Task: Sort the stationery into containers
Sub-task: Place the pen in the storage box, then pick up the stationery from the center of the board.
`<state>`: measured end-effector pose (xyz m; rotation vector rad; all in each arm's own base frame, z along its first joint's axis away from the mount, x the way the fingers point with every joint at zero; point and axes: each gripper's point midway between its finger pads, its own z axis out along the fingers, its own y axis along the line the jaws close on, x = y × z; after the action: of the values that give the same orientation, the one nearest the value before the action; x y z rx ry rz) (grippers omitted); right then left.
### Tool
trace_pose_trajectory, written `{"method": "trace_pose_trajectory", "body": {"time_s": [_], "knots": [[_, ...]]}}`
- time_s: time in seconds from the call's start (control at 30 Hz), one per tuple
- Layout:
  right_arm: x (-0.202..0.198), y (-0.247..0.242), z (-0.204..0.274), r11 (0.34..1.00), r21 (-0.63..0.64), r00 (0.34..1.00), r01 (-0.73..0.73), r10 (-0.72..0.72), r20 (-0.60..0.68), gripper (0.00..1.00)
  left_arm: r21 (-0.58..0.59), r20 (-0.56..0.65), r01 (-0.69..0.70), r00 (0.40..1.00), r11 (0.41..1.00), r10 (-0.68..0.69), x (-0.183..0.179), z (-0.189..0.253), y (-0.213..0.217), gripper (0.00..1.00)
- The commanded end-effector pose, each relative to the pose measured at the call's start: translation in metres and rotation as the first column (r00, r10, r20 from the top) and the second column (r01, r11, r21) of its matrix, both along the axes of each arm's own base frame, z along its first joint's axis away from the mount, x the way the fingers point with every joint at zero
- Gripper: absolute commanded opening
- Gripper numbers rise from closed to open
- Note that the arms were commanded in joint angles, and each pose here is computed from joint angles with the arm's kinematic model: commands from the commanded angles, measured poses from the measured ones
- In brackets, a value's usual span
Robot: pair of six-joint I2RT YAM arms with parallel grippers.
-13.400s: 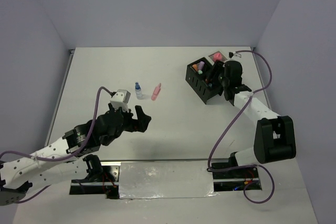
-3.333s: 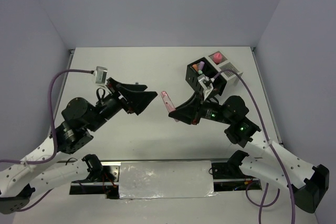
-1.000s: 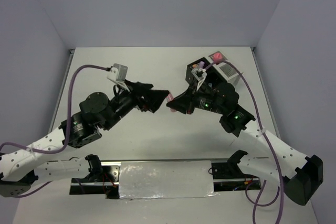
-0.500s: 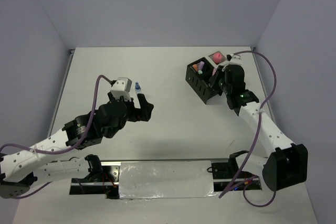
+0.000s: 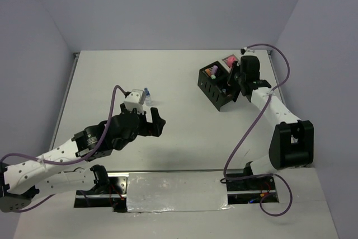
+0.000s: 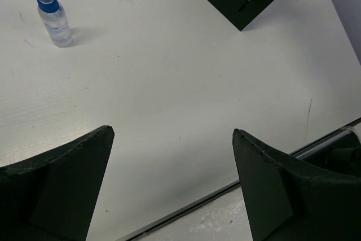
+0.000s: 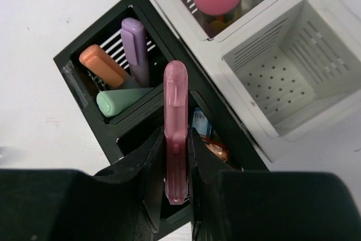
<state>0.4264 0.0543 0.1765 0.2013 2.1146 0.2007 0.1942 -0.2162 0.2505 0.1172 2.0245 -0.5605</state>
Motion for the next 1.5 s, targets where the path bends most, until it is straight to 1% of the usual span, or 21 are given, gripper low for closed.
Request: {"method": "trace_pose_trajectory", "body": {"time_s": [0.0,0.07,0.17,0.2,0.3,0.5,0.6,0.63,0.67,0.7,0.77,0.83,0.87,0.93,1.0,1.03,1.17,1.27,1.3,1.33,1.47], "knots": [[0.016,0.012,0.017,0.998,0.03,0.997,-0.059,0.057,0.056,0.11,-0.018,0.021,0.013,1.0,1.0,-0.013,0.004,0.004,-0.006,1.0],[0.017,0.014,0.013,0.998,0.04,0.997,-0.058,0.056,0.047,0.13,-0.01,0.018,0.013,1.0,1.0,-0.013,0.005,0.002,-0.007,0.99],[0.017,0.015,0.009,0.997,0.049,0.997,-0.063,0.061,0.039,0.32,-0.004,0.013,0.008,1.0,1.0,-0.008,0.006,-0.001,-0.005,0.99],[0.017,0.015,0.01,0.997,0.049,0.997,-0.06,0.058,0.042,0.45,-0.004,0.007,-0.001,1.0,1.0,0.001,0.007,-0.003,-0.003,0.99],[0.015,0.012,0.01,0.998,0.047,0.998,-0.044,0.042,0.04,0.56,-0.01,-0.005,-0.019,1.0,1.0,0.019,0.01,-0.008,0.001,0.99],[0.011,0.013,0.026,0.997,0.056,0.997,-0.05,0.047,0.055,0.59,-0.021,-0.031,-0.057,0.998,0.998,0.056,0.014,-0.014,0.011,0.99],[-0.004,0.051,0.049,0.982,0.06,0.979,-0.178,0.171,0.108,0.62,0.014,-0.069,-0.146,0.987,0.989,0.146,0.016,-0.018,0.031,0.99],[-0.009,0.067,0.058,0.973,0.022,0.966,-0.229,0.225,0.127,0.62,0.04,-0.064,-0.23,0.97,0.972,0.233,0.024,-0.015,0.047,0.99],[-0.024,0.104,0.066,0.949,0.0,0.94,-0.315,0.312,0.141,0.63,0.114,-0.097,-0.277,0.953,0.954,0.288,0.021,-0.026,0.066,0.99],[-0.031,0.123,0.069,0.931,-0.011,0.92,-0.364,0.362,0.151,0.64,0.128,-0.123,-0.374,0.913,0.919,0.388,0.027,-0.03,0.088,0.99],[-0.054,0.175,0.066,0.87,-0.015,0.859,-0.492,0.488,0.153,0.77,0.162,-0.143,-0.449,0.87,0.879,0.471,0.03,-0.032,0.111,0.99],[-0.06,0.209,0.056,0.835,-0.01,0.825,-0.551,0.546,0.145,0.83,0.168,-0.157,-0.548,0.806,0.819,0.571,0.031,-0.032,0.141,0.99],[-0.069,0.234,0.055,0.809,-0.021,0.797,-0.588,0.583,0.157,0.91,0.169,-0.161,-0.571,0.788,0.803,0.594,0.03,-0.033,0.15,0.99],[-0.069,0.265,0.046,0.782,-0.048,0.769,-0.622,0.621,0.152,0.91,0.148,-0.159,-0.638,0.739,0.756,0.655,0.029,-0.026,0.171,0.99],[-0.068,0.294,0.055,0.776,-0.083,0.756,-0.625,0.628,0.182,0.91,0.144,-0.137,-0.656,0.728,0.741,0.671,0.031,-0.019,0.184,0.99],[-0.062,0.307,0.038,0.774,-0.091,0.76,-0.626,0.632,0.149,0.91,0.147,-0.129,-0.656,0.729,0.74,0.672,0.03,-0.017,0.187,0.99],[-0.038,0.338,0.019,0.789,-0.109,0.781,-0.605,0.615,0.107,0.9,0.242,-0.088,-0.552,0.807,0.798,0.584,0.032,-0.014,0.186,0.99],[-0.026,0.363,0.01,0.765,-0.117,0.761,-0.633,0.643,0.084,0.87,0.259,-0.064,-0.495,0.848,0.829,0.526,0.033,-0.019,0.181,0.99],[-0.02,0.374,0.023,0.762,-0.117,0.754,-0.637,0.647,0.11,0.87,0.255,-0.06,-0.505,0.843,0.825,0.535,0.03,-0.026,0.184,0.99],[-0.017,0.379,0.008,0.759,-0.125,0.756,-0.639,0.65,0.082,0.87,0.232,-0.049,-0.508,0.846,0.83,0.531,0.031,-0.024,0.183,1.0],[-0.015,0.397,-0.009,0.734,-0.111,0.735,-0.67,0.677,0.041,0.84,0.174,-0.01,-0.494,0.864,0.852,0.503,0.03,-0.015,0.179,0.99]]}}
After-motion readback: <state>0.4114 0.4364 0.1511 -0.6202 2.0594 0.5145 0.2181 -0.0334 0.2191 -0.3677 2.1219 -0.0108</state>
